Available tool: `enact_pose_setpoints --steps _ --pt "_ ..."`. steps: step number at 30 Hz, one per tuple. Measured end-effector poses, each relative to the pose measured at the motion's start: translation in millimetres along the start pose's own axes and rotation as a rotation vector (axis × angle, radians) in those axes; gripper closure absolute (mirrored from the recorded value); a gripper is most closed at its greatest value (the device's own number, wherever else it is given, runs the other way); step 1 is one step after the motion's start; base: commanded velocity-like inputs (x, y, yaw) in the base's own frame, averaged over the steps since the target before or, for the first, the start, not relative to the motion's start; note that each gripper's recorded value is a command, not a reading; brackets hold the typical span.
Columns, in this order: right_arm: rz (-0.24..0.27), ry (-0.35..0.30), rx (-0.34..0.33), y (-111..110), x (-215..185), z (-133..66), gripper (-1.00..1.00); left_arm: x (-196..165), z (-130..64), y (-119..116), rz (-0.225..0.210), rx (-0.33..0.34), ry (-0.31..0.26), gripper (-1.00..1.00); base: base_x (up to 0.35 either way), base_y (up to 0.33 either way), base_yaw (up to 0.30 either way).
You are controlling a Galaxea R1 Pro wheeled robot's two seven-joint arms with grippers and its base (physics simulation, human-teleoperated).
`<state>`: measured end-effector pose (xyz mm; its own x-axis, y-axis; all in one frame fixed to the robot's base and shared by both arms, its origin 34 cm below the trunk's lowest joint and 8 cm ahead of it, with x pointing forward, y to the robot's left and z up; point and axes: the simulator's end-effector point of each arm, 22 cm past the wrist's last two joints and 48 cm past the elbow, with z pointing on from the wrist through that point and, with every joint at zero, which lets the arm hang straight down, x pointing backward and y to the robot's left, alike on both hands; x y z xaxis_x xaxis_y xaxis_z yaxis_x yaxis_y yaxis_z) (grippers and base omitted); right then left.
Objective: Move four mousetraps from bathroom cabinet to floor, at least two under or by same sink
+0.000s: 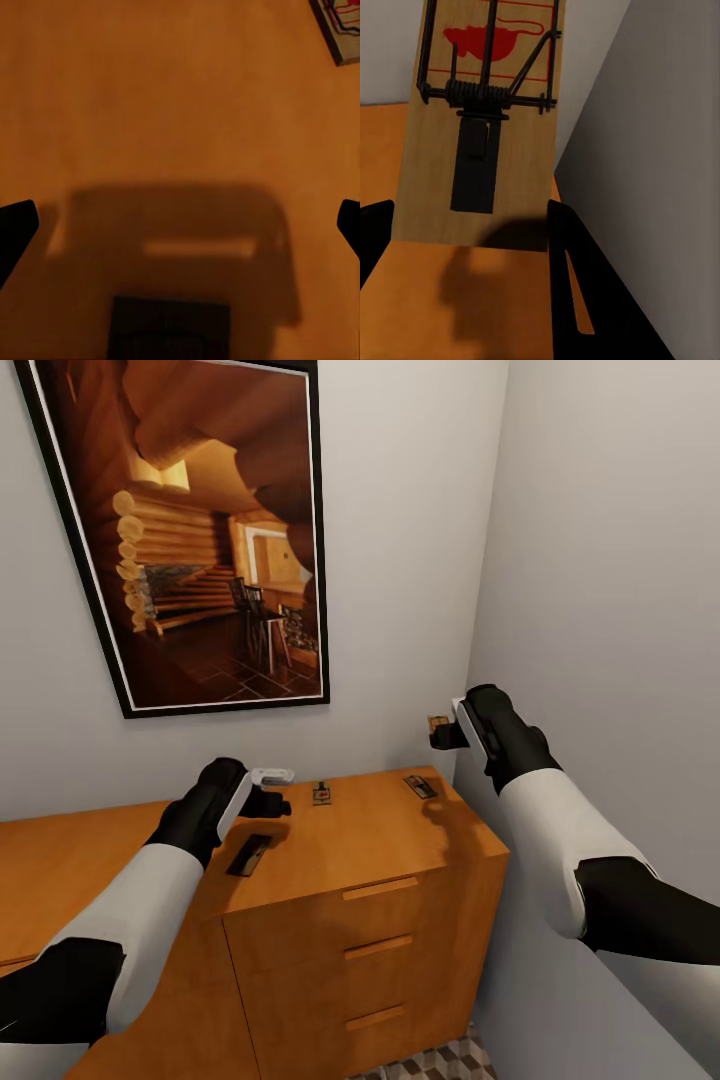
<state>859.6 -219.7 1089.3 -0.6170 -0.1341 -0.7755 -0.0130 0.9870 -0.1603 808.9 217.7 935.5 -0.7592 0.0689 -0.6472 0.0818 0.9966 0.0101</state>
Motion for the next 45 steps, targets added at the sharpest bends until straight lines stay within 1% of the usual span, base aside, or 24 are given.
enact_pose_setpoints --steps 5,10,24,32,45 --pt "0.000 0.001 0.000 0.1 0.4 0.3 1.00 5.8 3.4 5.8 0.000 -0.011 0.016 -1.00 0.000 0.000 0.000" --pt "-0.001 0.003 0.001 -0.1 0.9 0.6 1.00 15.9 8.8 18.6 -0.007 -0.029 0.043 -1.00 0.000 0.000 0.000" --pt "-0.002 0.005 0.006 -0.3 1.8 1.1 1.00 19.6 9.7 35.1 -0.015 -0.051 0.052 -1.00 0.000 0.000 0.000" --pt "-0.006 0.030 0.003 1.5 10.6 6.4 1.00 20.4 9.9 37.8 -0.016 -0.054 0.054 -1.00 0.000 0.000 0.000" --pt "-0.007 0.037 0.005 1.1 13.2 8.0 1.00 20.4 10.3 33.0 -0.013 -0.049 0.054 -1.00 0.000 0.000 0.000"
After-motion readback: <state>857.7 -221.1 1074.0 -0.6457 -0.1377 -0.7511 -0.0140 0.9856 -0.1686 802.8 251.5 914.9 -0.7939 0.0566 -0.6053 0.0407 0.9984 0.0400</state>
